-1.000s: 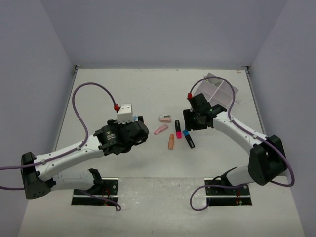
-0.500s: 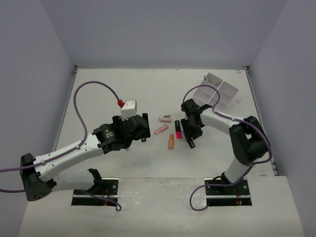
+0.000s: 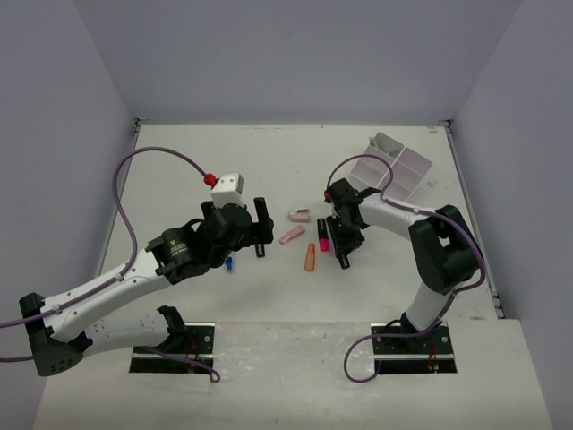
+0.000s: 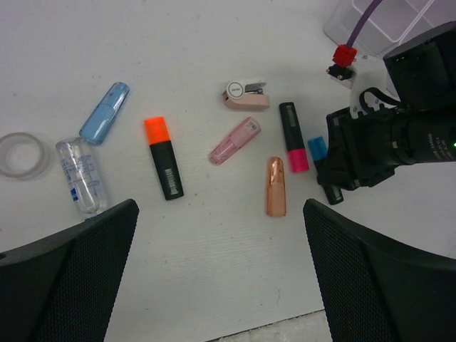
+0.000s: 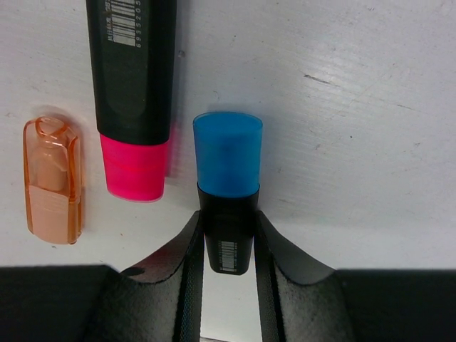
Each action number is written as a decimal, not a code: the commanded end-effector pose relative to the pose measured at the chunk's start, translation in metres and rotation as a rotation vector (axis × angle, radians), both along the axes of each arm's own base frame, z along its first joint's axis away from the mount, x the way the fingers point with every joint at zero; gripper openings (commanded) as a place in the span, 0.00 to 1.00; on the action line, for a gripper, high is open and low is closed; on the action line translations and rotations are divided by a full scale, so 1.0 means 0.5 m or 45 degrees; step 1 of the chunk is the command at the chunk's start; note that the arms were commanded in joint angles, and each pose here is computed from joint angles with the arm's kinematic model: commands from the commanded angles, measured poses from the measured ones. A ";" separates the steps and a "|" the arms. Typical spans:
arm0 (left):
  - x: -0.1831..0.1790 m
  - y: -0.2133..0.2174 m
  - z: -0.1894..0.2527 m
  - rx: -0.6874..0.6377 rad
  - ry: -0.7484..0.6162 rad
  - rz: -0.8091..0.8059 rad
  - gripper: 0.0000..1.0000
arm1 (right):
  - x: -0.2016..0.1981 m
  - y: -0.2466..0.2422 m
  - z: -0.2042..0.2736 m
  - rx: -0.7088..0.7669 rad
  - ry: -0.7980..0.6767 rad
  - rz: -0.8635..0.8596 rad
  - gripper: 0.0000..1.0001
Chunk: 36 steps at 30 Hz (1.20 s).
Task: Sort the stationery into containers
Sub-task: Pick up the pen from the center of the board.
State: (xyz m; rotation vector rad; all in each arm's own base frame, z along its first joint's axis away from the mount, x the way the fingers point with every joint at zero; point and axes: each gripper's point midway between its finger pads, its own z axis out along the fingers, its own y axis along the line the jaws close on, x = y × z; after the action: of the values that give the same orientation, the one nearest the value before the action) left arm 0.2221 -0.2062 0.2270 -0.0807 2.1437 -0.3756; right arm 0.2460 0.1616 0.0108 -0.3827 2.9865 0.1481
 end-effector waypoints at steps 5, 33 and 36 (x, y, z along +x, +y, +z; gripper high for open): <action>0.035 -0.089 0.095 -0.248 -0.142 -0.129 1.00 | 0.047 0.029 0.142 0.216 -0.449 -0.027 0.00; 0.029 -0.396 0.146 -0.612 -0.145 -0.790 0.00 | -0.096 0.109 0.519 0.977 -1.014 0.326 0.00; 0.035 -0.398 0.159 -0.593 -0.184 -0.800 0.00 | -0.078 0.094 0.521 0.931 -1.047 0.242 0.14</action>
State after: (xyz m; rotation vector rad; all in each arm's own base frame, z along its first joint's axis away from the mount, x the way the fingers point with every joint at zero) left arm 0.2378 -0.3982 0.2752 0.2989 1.9564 -1.1628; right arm 0.1942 0.2149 0.2407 -0.5490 1.9900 0.8826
